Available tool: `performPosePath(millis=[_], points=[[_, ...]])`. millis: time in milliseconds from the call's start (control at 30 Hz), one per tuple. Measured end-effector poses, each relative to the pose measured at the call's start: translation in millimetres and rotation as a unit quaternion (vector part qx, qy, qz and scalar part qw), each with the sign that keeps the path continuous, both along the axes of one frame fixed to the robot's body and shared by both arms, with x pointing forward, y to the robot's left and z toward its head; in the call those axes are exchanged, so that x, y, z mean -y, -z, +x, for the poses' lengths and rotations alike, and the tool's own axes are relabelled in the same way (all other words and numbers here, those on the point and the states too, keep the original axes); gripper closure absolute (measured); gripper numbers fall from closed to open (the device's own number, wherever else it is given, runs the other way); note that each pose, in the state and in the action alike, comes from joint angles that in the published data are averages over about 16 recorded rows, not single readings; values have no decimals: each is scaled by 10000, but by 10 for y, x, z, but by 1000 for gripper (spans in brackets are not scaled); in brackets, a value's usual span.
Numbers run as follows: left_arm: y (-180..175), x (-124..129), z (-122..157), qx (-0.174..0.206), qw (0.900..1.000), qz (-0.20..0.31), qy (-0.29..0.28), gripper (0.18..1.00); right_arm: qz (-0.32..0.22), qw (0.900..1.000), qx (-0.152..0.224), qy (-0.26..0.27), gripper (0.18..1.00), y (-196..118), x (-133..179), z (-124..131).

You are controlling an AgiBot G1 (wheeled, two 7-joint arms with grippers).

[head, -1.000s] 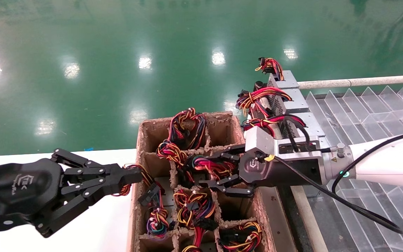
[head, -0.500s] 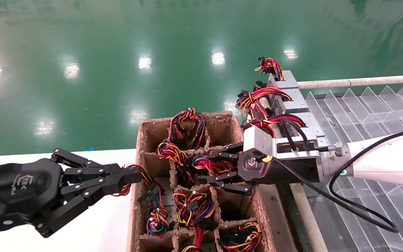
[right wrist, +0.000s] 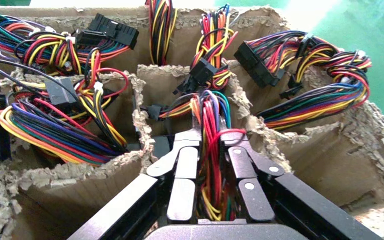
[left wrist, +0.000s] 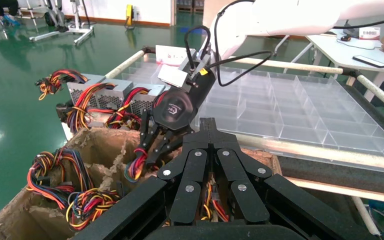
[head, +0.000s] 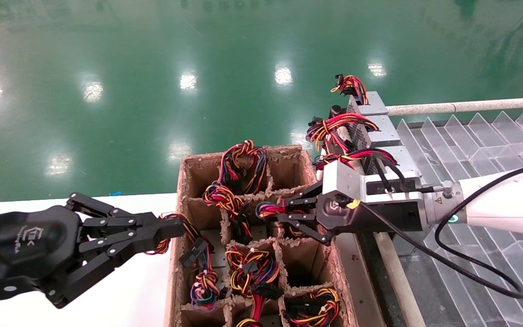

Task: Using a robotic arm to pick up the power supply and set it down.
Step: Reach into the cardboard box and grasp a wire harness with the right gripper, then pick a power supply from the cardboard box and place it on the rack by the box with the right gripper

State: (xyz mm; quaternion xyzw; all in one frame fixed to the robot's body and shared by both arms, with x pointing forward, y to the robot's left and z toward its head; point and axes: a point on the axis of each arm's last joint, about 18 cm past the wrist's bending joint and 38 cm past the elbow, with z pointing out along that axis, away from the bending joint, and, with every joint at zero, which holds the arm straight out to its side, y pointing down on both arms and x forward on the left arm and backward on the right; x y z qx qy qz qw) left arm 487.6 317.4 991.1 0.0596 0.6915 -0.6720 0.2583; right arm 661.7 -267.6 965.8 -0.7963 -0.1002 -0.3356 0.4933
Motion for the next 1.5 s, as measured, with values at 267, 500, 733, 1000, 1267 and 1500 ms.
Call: performPosePath(millis=[267,500,733,1000,1267,1500], points=[[0,0,0,0,10000,0,0,993,200,9994,257,-73,953,-275,55,-70],[0,0,0,0,10000,0,0,993,723,9952,627,-199,976,-836,121,-243],[0,0,0,0,10000,0,0,993,1073,9865,1201,-313,980,-1535,241,-555],[0,0,0,0,10000,0,0,993,1015,9746,1990,-138,980,-2149,420,-848],[0,0,0,0,10000,0,0,993,969,9597,2595,469,981,-2556,721,-936],[0,0,0,0,10000,0,0,993,965,9446,2867,1277,981,-2737,1135,-926]])
